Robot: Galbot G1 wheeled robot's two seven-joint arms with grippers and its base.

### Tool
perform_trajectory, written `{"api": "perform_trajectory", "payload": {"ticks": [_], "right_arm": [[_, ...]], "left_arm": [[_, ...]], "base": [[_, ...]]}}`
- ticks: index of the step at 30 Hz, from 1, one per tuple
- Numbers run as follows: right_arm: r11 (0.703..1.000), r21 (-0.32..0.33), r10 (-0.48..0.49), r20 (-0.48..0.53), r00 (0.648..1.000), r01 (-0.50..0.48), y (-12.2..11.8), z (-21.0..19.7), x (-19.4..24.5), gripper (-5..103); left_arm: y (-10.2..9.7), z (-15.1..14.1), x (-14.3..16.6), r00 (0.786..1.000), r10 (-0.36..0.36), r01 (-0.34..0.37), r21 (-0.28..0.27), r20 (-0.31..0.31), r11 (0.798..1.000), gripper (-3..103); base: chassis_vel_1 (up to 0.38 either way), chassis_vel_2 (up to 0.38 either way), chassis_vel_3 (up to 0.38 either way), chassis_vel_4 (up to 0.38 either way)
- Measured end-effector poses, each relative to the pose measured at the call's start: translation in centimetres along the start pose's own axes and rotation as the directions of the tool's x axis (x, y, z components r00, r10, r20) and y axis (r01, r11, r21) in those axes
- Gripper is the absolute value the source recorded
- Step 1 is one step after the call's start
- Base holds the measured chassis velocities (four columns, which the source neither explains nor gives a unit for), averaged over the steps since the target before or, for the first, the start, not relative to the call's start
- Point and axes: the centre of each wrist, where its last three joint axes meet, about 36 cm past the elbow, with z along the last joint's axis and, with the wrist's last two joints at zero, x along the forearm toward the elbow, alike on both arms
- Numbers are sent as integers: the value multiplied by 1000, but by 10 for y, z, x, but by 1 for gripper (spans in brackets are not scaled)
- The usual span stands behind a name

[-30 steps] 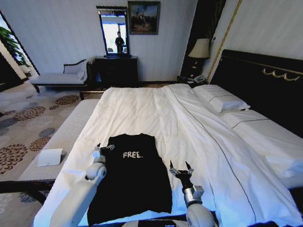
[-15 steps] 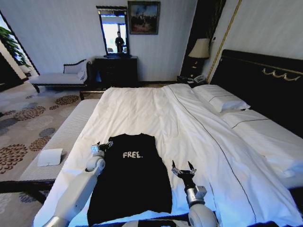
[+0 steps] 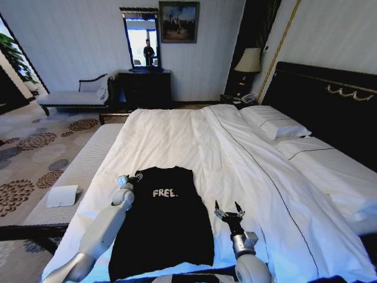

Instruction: Fold the clothes on the bed.

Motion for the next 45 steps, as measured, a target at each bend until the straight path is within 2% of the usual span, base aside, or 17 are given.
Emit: {"api": "perform_trajectory", "payload": {"ticks": [3, 9, 11, 12, 15, 17, 20, 21, 24, 26, 28, 45], "right_arm": [[1000, -3, 2, 2, 1000, -2, -2, -2, -1, 100], [1000, -4, 7, 6, 1000, -7, -6, -5, -1, 100], [1000, -10, 8, 9, 1000, -8, -6, -7, -2, 100], [1000, -11, 9, 9, 1000, -9, -6, -7, -2, 100], [1000, -13, 10, 9, 1000, -10, -6, -8, -2, 100], [1000, -13, 10, 9, 1000, -9, -6, -9, -2, 100], [1000, -14, 10, 8, 1000, -10, -7, -9, -1, 100], [1000, -14, 10, 8, 1000, -10, -7, -9, -1, 100], [1000, -16, 10, 8, 1000, -10, -7, -10, -2, 100], [1000, -17, 9, 8, 1000, -9, -7, -10, -3, 100], [1000, -19, 8, 8, 1000, -7, -6, -10, -4, 100], [1000, -30, 1, 5, 1000, -1, -8, -12, -10, 100]], "left_arm": [[3, 2, -7, 1000, -14, 14, -18, -9, 1000, 68], [7, 5, -11, 1000, -7, 6, -28, -13, 1000, 64], [6, 5, -14, 1000, -6, 5, -26, -15, 1000, 57], [5, 6, -16, 1000, -5, 5, -25, -16, 1000, 57], [0, 7, -19, 1000, -1, 0, -23, -17, 1000, 41], [0, 7, -20, 1000, 0, -1, -24, -17, 1000, 41], [-3, 10, -21, 1000, 3, -4, -29, -18, 1000, 24], [-3, 10, -21, 1000, 3, -4, -29, -18, 1000, 24], [-4, 11, -21, 1000, 3, -4, -30, -16, 1000, 8], [-4, 11, -21, 1000, 3, -4, -31, -15, 1000, 8], [-4, 10, -21, 1000, 4, -5, -32, -12, 999, 2], [-5, -2, -14, 1000, 13, -12, -40, 26, 999, 2]], "base": [[0, 0, 0, 0], [0, 0, 0, 0], [0, 0, 0, 0], [0, 0, 0, 0], [0, 0, 0, 0], [0, 0, 0, 0], [0, 0, 0, 0], [0, 0, 0, 0], [0, 0, 0, 0], [0, 0, 0, 0], [0, 0, 0, 0], [0, 0, 0, 0]]}}
